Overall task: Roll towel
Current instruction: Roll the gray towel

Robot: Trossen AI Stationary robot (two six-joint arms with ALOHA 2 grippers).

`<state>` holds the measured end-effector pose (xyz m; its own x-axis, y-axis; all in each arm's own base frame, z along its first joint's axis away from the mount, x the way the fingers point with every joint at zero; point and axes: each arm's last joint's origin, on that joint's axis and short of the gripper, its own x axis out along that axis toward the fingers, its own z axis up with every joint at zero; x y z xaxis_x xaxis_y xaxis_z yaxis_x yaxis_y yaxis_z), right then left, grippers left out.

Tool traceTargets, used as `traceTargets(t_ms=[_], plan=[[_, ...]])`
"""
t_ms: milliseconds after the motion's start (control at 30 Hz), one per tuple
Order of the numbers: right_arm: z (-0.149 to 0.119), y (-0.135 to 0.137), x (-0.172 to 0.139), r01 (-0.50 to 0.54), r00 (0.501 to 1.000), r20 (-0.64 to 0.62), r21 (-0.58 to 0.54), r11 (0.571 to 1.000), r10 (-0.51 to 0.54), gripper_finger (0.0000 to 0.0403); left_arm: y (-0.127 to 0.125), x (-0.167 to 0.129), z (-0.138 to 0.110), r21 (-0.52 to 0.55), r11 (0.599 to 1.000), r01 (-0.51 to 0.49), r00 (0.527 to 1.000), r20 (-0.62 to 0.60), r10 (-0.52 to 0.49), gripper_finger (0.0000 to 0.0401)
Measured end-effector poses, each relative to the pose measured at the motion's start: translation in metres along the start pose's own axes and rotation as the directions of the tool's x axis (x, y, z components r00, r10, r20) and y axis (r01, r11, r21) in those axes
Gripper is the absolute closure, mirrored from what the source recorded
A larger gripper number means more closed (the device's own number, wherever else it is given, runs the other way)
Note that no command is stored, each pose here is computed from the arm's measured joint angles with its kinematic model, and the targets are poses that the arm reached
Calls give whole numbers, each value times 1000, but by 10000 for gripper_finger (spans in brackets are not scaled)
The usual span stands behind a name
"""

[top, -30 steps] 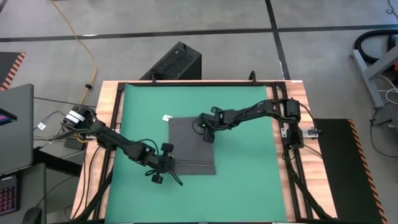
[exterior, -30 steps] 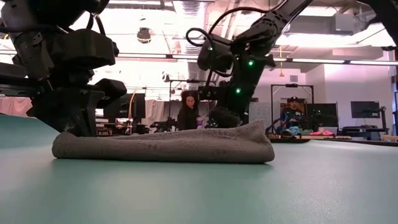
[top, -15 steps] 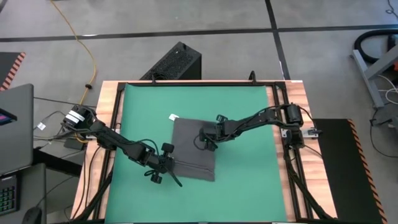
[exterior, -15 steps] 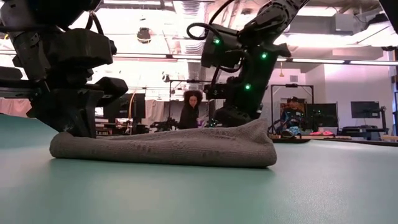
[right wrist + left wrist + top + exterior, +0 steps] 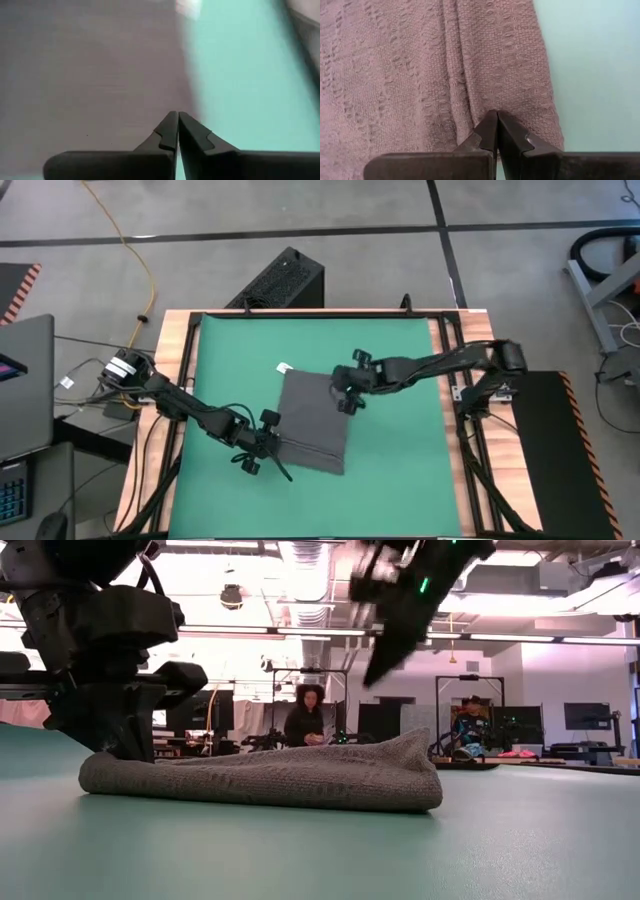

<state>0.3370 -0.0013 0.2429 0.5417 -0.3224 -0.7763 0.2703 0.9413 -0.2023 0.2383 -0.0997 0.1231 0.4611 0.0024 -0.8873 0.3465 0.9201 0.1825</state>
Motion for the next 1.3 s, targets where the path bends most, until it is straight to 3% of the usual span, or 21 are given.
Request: traceTargets(t_ms=[67,133,233,433,600,667,733,933,1200,1300], plan=[[6,4,-21,-216,973,62,-98,971,223,359,0,0,0,14,1000,0,1000,0,0,401],[10,11,-39,-371,914,112,-161,914,391,352,0,0,0,18,1000,0,1000,0,0,401],[10,25,-63,-442,854,162,-276,854,494,332,0,0,0,17,1000,3,1000,3,-3,401],[-2,72,-85,-410,809,144,-556,723,570,237,0,0,2,35,999,16,999,27,-17,401],[-22,124,-72,-307,842,83,-738,600,533,147,0,0,3,63,998,16,999,34,-19,401],[-29,141,-61,-260,854,65,-806,531,516,129,0,0,3,79,997,16,999,35,-19,401],[-33,155,-50,-222,858,74,-839,497,508,123,0,0,3,83,996,16,999,37,-19,401],[-30,174,-26,-205,836,144,-812,546,529,122,0,0,3,72,997,19,999,39,-22,401],[-51,187,15,-271,885,22,-788,552,466,121,-1,0,4,62,998,23,999,41,-25,401],[-60,189,27,-275,915,-15,-755,595,404,121,-1,1,3,62,998,23,999,42,-25,401]])
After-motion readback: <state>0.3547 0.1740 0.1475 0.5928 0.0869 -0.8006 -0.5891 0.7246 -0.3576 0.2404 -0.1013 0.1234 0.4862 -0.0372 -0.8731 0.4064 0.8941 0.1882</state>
